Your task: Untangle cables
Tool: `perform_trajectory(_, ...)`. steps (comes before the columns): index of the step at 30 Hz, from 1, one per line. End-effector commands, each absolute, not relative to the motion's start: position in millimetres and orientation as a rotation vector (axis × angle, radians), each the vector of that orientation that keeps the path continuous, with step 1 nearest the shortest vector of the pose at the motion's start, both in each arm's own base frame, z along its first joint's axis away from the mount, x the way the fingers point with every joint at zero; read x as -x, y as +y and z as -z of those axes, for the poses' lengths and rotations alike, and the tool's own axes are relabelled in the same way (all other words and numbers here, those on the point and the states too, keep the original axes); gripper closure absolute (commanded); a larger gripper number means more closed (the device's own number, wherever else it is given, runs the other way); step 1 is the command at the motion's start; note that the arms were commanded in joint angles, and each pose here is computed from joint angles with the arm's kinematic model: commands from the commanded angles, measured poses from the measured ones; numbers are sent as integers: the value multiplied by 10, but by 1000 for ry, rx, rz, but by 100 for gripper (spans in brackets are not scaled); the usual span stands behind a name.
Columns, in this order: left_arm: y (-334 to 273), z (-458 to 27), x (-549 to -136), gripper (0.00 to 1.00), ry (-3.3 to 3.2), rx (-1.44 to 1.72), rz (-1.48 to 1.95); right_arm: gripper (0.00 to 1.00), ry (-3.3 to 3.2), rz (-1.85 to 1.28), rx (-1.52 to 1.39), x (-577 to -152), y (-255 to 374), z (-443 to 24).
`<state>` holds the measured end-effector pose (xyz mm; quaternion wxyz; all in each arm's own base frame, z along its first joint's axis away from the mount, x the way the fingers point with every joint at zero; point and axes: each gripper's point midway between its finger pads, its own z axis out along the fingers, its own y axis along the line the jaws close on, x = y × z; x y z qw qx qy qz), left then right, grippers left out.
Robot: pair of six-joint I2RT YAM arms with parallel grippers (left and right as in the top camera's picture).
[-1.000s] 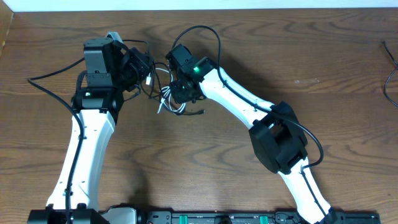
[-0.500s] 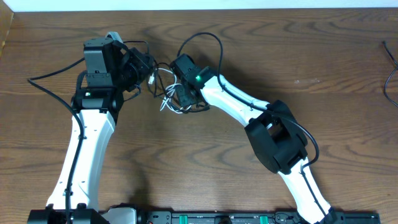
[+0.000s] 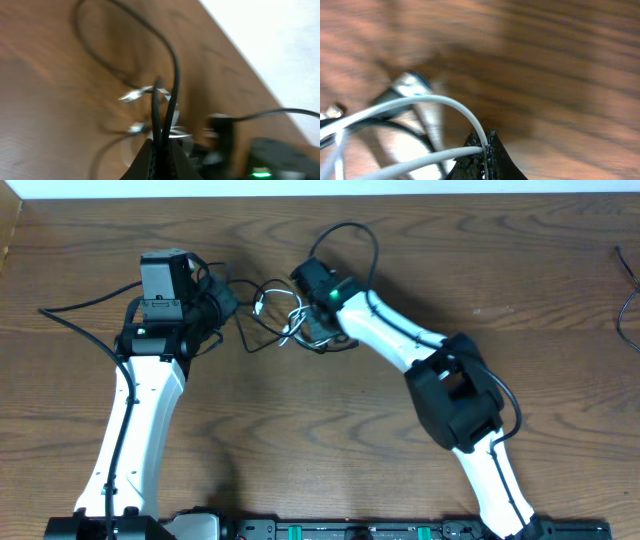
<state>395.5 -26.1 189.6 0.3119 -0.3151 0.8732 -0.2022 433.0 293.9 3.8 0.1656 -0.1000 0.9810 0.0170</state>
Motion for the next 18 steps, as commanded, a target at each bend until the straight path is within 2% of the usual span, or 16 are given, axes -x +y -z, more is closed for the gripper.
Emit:
perform_trajectory(1, 49, -1987, -3928, 92, 2261, 814, 295, 99, 2818, 112, 148, -4470, 2391, 9)
perform_trajectory(9, 518, -1922, -3765, 92, 2255, 829, -94, 99, 2892, 203, -54, -4561, 1572, -167)
perform_trajectory(13, 703, -1884, -3692, 92, 2242, 862, -247, 99, 2849, 187, -145, -4664, 1244, -503)
perform_trajectory(18, 742, -1792, -3695, 92, 2265, 864, -292, 99, 2736, 145, -217, -4758, 890, -1135)
